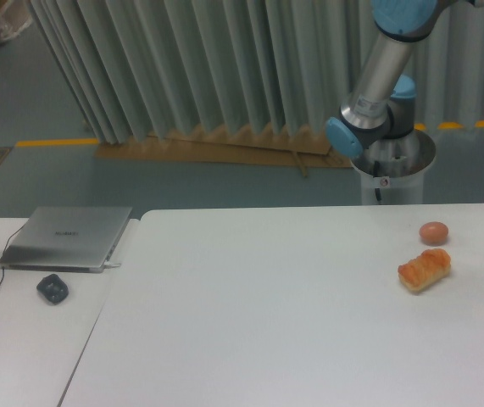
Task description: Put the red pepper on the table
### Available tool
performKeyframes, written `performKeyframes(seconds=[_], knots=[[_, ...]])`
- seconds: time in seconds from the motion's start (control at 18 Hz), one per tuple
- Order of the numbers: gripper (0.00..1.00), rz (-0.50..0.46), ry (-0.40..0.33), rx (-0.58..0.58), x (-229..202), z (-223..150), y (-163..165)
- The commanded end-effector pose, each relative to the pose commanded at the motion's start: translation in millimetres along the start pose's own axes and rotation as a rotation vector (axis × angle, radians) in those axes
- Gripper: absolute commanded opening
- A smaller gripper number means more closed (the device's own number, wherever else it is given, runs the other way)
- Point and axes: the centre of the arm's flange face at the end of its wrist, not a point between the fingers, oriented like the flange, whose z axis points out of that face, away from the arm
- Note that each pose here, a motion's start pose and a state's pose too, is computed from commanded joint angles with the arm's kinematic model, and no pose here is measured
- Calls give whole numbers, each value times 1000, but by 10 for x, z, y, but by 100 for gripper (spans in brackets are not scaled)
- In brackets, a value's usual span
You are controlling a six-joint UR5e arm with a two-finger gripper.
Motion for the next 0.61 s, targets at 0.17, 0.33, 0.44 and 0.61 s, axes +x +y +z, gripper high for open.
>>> performKeyframes(seconds=[0.17,0.33,0.44,0.61], knots=[[67,-6,4,1,2,14,-24],[53,-7,7,-11,8,-13,-9],[51,-9,4,-34,6,-103,18],[48,-10,9,-39,7,-103,4]])
